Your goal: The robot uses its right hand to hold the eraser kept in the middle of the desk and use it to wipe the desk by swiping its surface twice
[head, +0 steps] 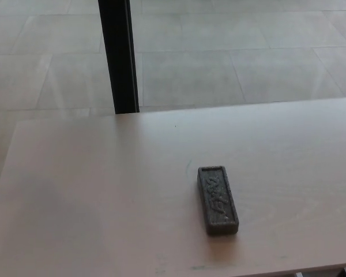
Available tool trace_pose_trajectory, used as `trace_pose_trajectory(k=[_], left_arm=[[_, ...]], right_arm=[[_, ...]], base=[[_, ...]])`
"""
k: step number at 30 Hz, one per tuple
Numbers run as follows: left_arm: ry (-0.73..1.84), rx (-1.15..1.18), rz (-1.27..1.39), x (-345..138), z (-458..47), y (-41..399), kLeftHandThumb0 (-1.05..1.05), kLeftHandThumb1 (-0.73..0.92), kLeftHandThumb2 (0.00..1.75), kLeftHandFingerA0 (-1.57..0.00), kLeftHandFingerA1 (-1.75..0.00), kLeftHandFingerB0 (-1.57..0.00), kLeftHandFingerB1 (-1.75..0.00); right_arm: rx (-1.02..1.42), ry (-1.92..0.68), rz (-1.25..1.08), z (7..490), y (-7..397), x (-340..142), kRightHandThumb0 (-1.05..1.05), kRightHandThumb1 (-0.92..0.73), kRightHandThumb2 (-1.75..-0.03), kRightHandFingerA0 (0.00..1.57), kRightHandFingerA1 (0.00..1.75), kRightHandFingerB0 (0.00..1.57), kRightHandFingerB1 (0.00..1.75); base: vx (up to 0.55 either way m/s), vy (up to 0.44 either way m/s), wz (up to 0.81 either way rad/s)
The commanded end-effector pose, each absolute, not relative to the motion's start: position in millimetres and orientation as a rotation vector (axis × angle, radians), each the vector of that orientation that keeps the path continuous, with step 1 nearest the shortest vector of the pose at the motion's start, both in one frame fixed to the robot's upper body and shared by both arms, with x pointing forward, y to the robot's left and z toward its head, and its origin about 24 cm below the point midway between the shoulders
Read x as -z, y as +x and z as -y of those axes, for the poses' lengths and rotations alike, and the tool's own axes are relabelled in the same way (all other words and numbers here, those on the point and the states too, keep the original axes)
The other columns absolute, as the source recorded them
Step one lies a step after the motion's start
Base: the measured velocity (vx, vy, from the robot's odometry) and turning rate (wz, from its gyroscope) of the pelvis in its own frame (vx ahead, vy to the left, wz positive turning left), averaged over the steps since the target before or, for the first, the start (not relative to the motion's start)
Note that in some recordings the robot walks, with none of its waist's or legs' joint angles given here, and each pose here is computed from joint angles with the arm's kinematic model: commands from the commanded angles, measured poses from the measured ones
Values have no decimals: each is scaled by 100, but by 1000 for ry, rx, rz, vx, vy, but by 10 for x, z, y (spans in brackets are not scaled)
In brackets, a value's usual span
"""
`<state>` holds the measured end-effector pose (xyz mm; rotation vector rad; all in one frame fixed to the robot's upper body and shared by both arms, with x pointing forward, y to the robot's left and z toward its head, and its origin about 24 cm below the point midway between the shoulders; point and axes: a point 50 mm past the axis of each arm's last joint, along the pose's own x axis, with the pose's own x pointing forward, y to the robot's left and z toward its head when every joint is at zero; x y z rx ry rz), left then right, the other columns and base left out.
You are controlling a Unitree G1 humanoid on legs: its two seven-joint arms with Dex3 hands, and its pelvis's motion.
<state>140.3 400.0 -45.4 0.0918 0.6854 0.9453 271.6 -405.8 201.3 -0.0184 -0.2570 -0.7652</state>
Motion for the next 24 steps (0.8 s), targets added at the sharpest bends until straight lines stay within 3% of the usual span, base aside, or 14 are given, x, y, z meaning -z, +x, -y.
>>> trace_pose_trajectory(k=[1,2,3,4,8,11,12,14,15,19,20,21,22,24], left_arm=[[94,-976,-702,440,-4031,1377,-53,70,61,-64,-88,-54,-63],[82,-972,-692,441,-4029,1376,-54,68,62,-64,-91,-51,-64],[83,-973,-700,441,-4032,1387,-52,71,61,-65,-90,-54,-64],[53,-983,-686,437,-4027,1397,-54,68,62,-64,-91,-51,-63],[89,-964,-690,429,-4030,1385,-54,68,62,-64,-88,-53,-65],[56,-969,-681,428,-4029,1405,-54,68,61,-64,-88,-52,-63],[52,-972,-677,428,-4030,1414,-54,68,61,-61,-85,-54,-65],[47,-975,-673,432,-4030,1416,-54,68,61,-61,-85,-54,-65],[72,-965,-683,444,-4025,1410,-56,71,61,-61,-84,-54,-64],[61,-983,-687,456,-4021,1410,-54,70,61,-63,-86,-55,-64],[68,-978,-689,463,-4013,1407,-55,71,61,-64,-94,-56,-66],[77,-974,-686,458,-4012,1412,-55,71,61,-64,-94,-56,-66],[78,-970,-684,451,-4016,1416,-55,70,62,-62,-93,-52,-66],[79,-960,-677,445,-4013,1425,-56,71,61,-59,-94,-52,-66]], right_arm=[[669,-65,282,3889,2943,-2323,-48,-73,-62,73,58,42,39],[642,-64,283,3839,3002,-2345,-48,-74,-62,77,57,44,39],[545,-51,302,3681,3120,-2387,-54,-59,-91,69,66,41,52],[516,-57,299,3598,3175,-2399,-54,-73,-61,82,52,51,37],[353,-84,290,3135,3349,-2348,-40,-73,-61,88,57,54,41],[222,-92,299,2744,3414,-2221,-24,-74,-68,96,93,70,56],[201,-89,292,2665,3447,-2159,-19,-70,-76,99,121,85,70],[168,-86,283,2543,3484,-2062,-19,-70,-76,99,121,85,70],[110,-94,231,2356,3541,-1845,-11,-62,-94,98,159,89,106],[20,-92,126,2011,3586,-1462,-7,-53,-110,102,172,88,139],[11,-92,120,1962,3580,-1396,-22,-49,-115,130,144,99,125],[-5,-90,112,1875,3581,-1312,-22,-49,-115,130,144,99,125],[-10,-89,111,1847,3582,-1291,-16,-46,-127,103,175,85,151],[-46,-116,86,1694,3590,-1214,-18,-47,-126,100,175,83,152]], base=[[0,0,0],[0,0,0],[0,0,0],[0,0,0],[0,0,0],[0,0,0],[0,0,0],[0,0,0],[0,0,0],[0,0,0],[0,0,0],[0,0,0],[0,0,0],[0,0,0]])
